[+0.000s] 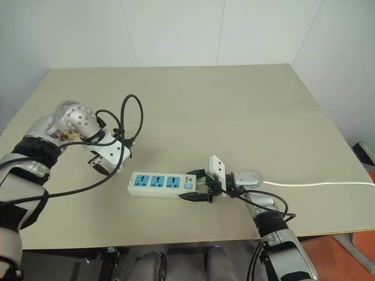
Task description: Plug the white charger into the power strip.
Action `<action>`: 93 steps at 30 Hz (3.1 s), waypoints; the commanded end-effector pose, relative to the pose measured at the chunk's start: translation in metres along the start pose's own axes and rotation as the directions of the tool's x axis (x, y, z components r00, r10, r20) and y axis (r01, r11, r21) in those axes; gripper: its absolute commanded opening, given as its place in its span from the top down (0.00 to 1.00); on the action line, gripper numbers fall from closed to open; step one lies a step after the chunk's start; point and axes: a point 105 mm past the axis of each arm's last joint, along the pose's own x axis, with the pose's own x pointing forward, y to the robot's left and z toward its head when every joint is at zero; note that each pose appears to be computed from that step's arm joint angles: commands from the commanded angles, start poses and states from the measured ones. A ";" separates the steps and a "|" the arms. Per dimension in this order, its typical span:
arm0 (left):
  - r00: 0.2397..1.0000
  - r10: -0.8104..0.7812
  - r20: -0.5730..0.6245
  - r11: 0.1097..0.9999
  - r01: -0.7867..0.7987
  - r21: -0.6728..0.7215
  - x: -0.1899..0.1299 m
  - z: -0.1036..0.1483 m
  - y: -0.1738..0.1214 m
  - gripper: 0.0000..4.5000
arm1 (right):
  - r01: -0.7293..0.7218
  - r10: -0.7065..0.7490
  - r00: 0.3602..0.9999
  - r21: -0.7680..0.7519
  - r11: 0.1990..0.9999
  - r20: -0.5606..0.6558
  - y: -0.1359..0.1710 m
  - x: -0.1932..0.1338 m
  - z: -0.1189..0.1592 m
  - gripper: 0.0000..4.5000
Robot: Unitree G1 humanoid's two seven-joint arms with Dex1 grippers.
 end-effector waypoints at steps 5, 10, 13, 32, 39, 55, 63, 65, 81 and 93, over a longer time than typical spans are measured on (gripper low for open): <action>1.000 0.004 -0.010 1.000 -0.004 0.006 0.002 0.000 0.001 0.00 | 0.013 -0.013 1.000 -0.001 1.000 0.027 0.002 0.001 0.005 0.24; 1.000 0.000 -0.020 1.000 0.000 0.005 0.006 -0.002 0.001 0.00 | 0.020 -0.020 0.999 0.002 1.000 0.027 0.002 0.000 0.005 0.24; 1.000 0.001 -0.031 1.000 -0.001 0.008 0.007 -0.003 0.001 0.12 | 0.023 -0.023 0.999 0.006 1.000 0.025 0.003 -0.001 0.004 0.24; 0.969 0.168 0.179 0.986 -0.163 -0.040 -0.018 0.026 0.028 0.77 | 0.049 -0.049 0.999 0.009 0.999 0.006 0.001 -0.008 0.001 0.24; 0.723 0.424 0.545 0.905 -0.353 -0.236 -0.065 0.080 0.065 0.77 | 0.037 -0.037 0.999 -0.004 0.999 0.002 0.004 -0.004 0.000 0.24; 0.158 0.506 0.848 0.862 -0.137 -0.489 -0.050 0.156 0.041 0.77 | -0.009 0.010 1.000 -0.055 0.998 0.006 0.008 0.013 -0.009 0.24; 0.189 0.522 0.832 0.853 -0.087 -0.515 -0.047 0.145 0.031 0.77 | -0.019 0.020 1.000 -0.073 0.997 0.011 0.008 0.013 -0.013 0.24; 0.200 0.525 0.827 0.850 -0.079 -0.521 -0.046 0.141 0.028 0.77 | -0.033 0.034 0.999 -0.074 0.997 0.011 0.010 0.012 -0.015 0.24; 0.185 0.543 0.819 0.835 -0.024 -0.549 -0.035 0.141 0.017 0.77 | -0.110 0.110 0.994 -0.028 0.993 -0.026 0.008 0.013 -0.023 0.24; 0.153 0.609 0.778 0.789 -0.015 -0.614 -0.006 0.129 0.007 0.77 | -0.135 0.136 0.989 0.017 0.991 -0.050 0.008 0.009 -0.026 0.24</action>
